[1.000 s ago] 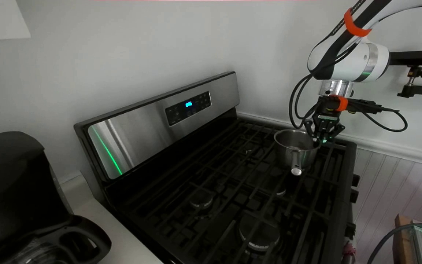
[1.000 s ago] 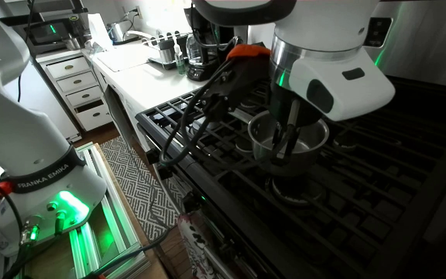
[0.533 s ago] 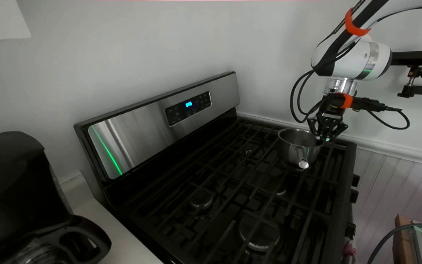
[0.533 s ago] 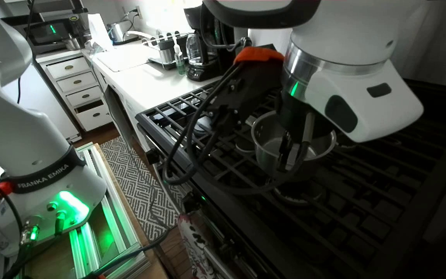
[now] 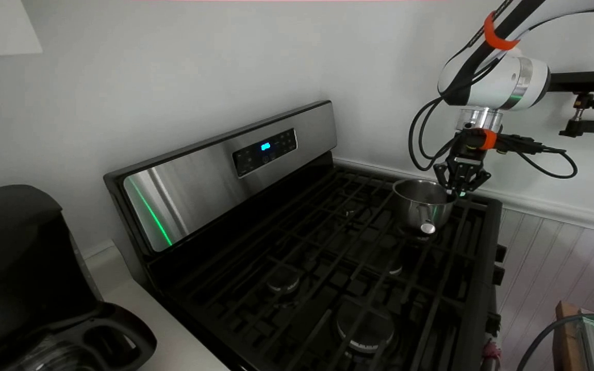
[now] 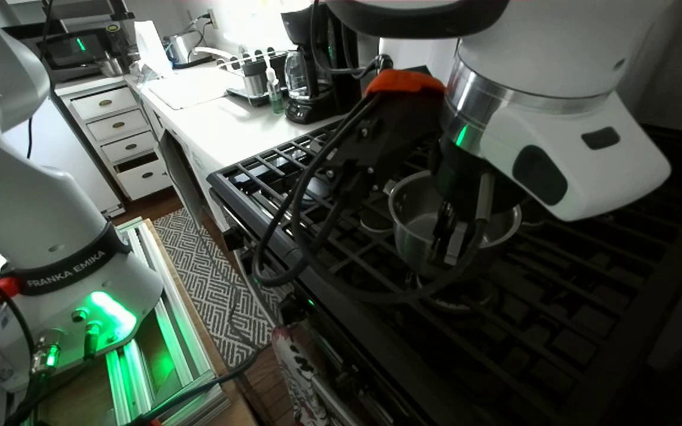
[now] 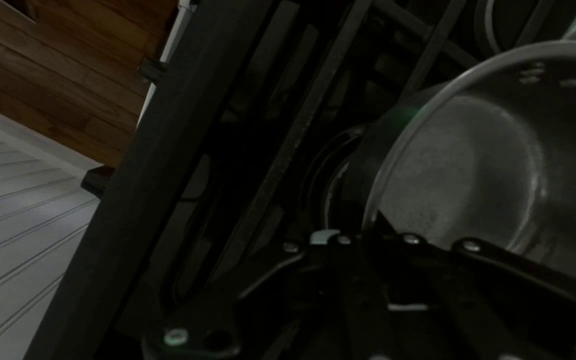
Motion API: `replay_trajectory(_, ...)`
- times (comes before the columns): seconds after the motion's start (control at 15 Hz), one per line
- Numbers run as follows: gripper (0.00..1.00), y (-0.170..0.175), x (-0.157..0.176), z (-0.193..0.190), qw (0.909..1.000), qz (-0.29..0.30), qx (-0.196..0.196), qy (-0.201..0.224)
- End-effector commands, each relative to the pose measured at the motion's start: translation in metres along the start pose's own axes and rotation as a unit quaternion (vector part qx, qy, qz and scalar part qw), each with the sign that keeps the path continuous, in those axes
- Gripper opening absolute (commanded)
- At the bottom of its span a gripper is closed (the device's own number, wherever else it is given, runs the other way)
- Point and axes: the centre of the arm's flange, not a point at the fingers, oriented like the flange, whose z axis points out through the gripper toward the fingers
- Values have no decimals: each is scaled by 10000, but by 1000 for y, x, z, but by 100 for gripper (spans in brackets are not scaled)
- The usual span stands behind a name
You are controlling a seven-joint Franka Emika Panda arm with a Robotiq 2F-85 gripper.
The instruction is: Move the pot to the right
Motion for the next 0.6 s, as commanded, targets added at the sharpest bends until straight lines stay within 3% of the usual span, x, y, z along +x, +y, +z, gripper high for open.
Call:
replay_trajectory(0.0, 2, 6, 2, -11, 9996, -64, -78, 281)
replay_trajectory(0.2, 2, 8, 2, -13, 9991, -129, -203, 336)
replay_trajectory(0.53, 2, 9, 0, -5, 9997, -144, -163, 74)
